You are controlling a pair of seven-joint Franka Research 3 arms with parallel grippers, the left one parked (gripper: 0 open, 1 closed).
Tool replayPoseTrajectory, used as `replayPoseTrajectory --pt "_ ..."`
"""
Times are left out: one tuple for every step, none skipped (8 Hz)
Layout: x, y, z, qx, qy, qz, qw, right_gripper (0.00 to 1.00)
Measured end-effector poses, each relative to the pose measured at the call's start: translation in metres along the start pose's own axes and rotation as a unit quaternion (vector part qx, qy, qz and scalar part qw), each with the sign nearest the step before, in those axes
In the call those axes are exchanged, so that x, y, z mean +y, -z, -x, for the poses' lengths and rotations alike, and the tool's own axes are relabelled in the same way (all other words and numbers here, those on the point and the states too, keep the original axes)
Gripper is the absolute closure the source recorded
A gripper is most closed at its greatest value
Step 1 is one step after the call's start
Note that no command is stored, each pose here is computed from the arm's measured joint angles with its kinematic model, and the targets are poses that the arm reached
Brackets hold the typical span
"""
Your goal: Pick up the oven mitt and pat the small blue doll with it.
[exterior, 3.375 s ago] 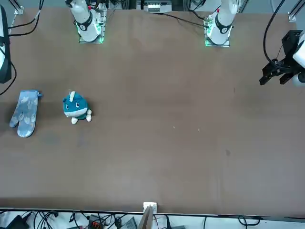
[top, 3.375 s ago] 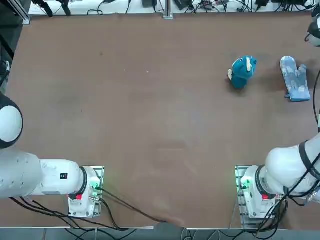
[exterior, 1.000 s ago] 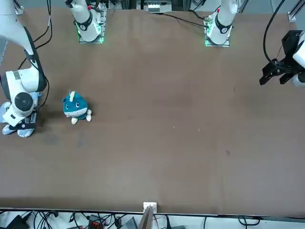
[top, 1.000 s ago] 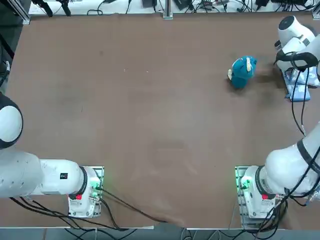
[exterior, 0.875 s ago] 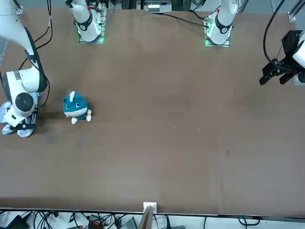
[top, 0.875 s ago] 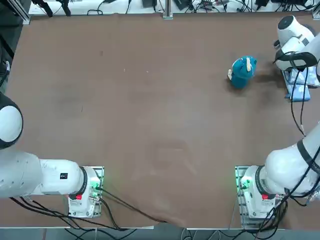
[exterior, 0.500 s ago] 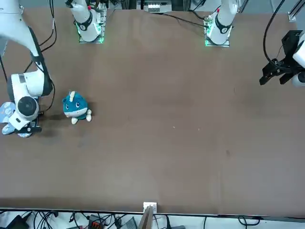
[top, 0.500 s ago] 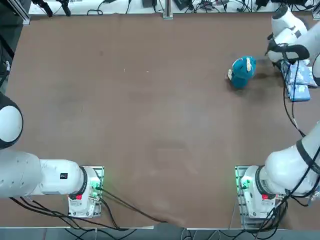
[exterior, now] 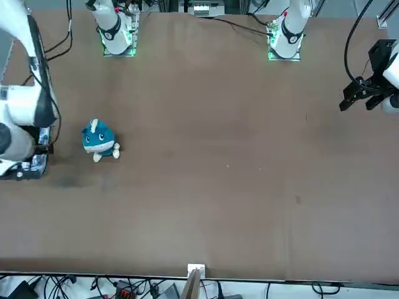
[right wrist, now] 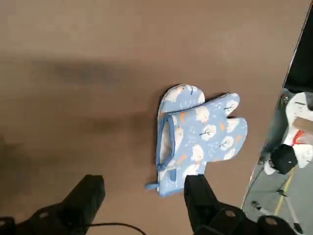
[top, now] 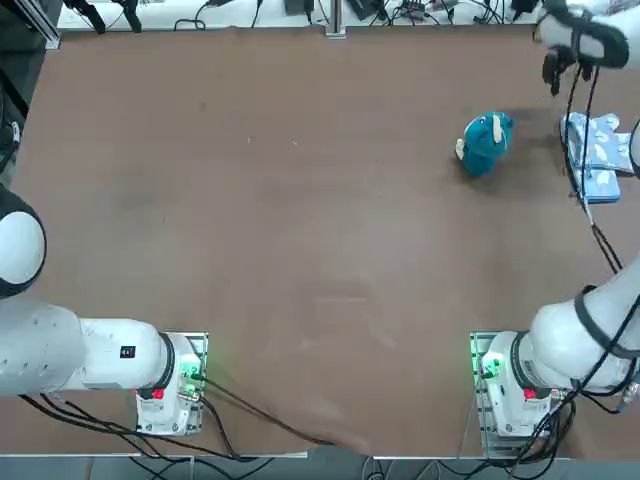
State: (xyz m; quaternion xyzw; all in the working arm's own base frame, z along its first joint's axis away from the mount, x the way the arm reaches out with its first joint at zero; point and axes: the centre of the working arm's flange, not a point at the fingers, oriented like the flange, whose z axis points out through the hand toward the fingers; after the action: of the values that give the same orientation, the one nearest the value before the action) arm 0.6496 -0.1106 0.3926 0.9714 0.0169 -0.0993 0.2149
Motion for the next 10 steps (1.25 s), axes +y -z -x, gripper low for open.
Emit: replayPoseTrajectory --pt "0.004 0.026 0.000 0.001 -0.008 -0.018 1.000 0.01" --pt "0.007 0.049 0.002 0.005 -0.018 -0.043 0.999 0.01" --pt "0.010 0.070 0.006 0.015 -0.029 -0.076 0.997 0.01" --pt "0.013 0.093 0.013 0.030 -0.041 -0.116 0.992 0.01" --pt "0.018 0.116 0.025 0.044 -0.052 -0.156 0.985 0.01" --pt "0.022 0.141 0.039 0.056 -0.058 -0.183 0.980 0.00" --pt "0.024 0.164 0.054 0.070 -0.060 -0.195 0.976 0.00" --pt "0.025 0.186 0.068 0.082 -0.061 -0.209 0.973 0.00" --pt "0.023 0.203 0.081 0.087 -0.058 -0.224 0.969 0.00" --pt "0.020 0.217 0.092 0.088 -0.054 -0.237 0.966 0.00"
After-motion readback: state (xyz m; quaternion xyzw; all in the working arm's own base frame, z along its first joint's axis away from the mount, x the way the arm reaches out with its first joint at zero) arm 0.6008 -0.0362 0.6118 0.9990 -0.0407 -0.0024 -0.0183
